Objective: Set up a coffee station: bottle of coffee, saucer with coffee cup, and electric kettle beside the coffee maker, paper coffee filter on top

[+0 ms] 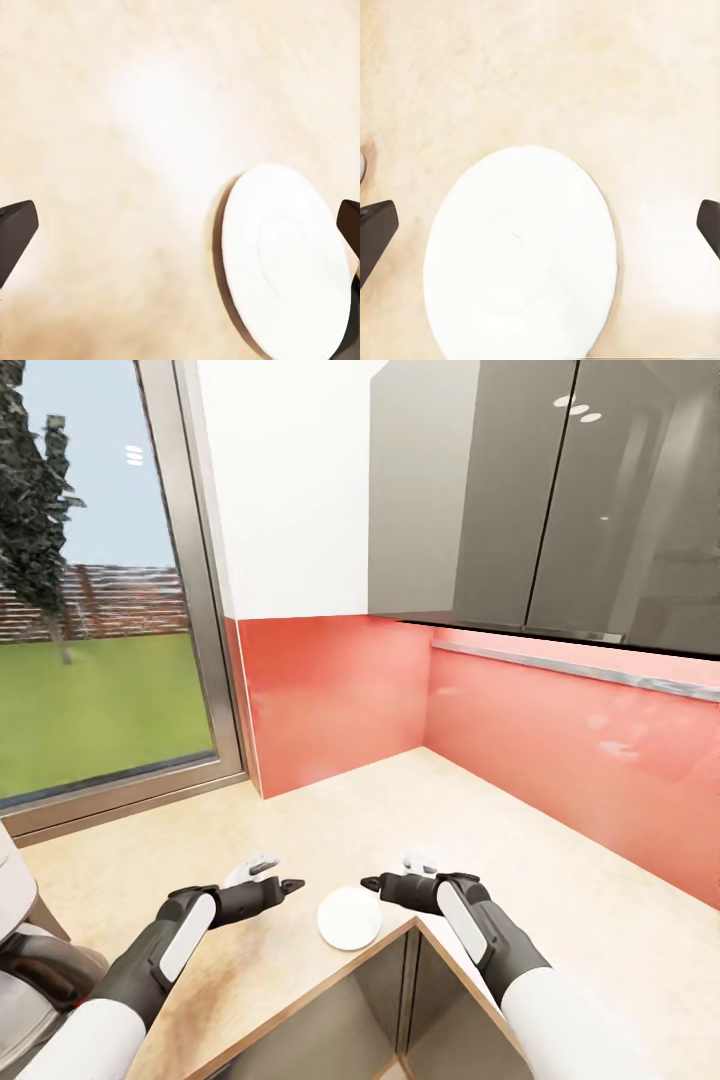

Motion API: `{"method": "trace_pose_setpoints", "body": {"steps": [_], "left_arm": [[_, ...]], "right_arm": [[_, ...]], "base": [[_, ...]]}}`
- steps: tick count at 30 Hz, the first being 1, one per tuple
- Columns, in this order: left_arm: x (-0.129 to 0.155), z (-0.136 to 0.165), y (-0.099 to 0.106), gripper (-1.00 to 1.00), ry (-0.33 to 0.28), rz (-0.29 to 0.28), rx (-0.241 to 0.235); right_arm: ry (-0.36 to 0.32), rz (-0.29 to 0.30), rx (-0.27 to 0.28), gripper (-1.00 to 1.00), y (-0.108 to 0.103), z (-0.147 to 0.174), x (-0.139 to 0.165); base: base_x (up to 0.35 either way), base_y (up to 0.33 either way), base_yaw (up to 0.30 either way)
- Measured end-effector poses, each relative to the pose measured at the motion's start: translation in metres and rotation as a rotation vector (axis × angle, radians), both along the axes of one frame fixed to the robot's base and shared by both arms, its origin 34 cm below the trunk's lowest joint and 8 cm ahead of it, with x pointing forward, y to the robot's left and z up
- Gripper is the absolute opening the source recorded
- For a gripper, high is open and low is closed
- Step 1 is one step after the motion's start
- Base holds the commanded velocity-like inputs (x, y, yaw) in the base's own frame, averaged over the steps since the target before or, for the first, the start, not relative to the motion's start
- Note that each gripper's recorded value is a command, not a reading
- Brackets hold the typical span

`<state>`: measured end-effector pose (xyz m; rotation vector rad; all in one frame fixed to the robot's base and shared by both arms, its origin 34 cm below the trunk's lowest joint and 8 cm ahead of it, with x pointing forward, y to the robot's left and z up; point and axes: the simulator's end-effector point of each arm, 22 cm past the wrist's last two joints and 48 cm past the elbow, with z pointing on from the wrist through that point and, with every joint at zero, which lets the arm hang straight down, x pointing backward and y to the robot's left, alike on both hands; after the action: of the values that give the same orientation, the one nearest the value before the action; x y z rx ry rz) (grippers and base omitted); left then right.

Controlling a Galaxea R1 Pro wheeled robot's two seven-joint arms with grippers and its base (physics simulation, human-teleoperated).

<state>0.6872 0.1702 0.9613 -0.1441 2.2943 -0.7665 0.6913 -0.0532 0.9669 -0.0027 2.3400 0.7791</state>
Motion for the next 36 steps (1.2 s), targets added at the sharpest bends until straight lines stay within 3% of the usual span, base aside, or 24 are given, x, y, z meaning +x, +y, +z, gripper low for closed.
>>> {"method": "trace_pose_setpoints", "body": {"steps": [5, 13, 21, 30, 36], "left_arm": [[0.001, 0.002, -0.002, 1.00, 0.003, -0.003, -0.010], [-0.003, 0.007, -0.011, 1.00, 0.028, -0.003, -0.086], [-0.005, 0.003, -0.010, 1.00, 0.035, -0.002, -0.088], [-0.006, 0.002, -0.008, 1.00, 0.037, 0.000, -0.083], [-0.002, 0.002, 0.024, 1.00, 0.034, 0.038, -0.065]], "right_arm": [[0.006, -0.002, -0.002, 1.00, -0.001, -0.003, -0.001], [0.009, 0.000, -0.003, 1.00, -0.001, -0.003, -0.001], [0.009, 0.008, 0.001, 1.00, 0.004, -0.002, -0.003], [0.035, 0.113, -0.034, 1.00, 0.037, -0.007, -0.024], [0.034, 0.185, 0.016, 1.00, 0.057, -0.003, -0.036]], "base": [[0.000, 0.001, -0.002], [0.000, 0.000, -0.087], [0.000, 0.000, -0.257], [0.000, 0.000, -0.247], [0.000, 0.000, -0.032]]}}
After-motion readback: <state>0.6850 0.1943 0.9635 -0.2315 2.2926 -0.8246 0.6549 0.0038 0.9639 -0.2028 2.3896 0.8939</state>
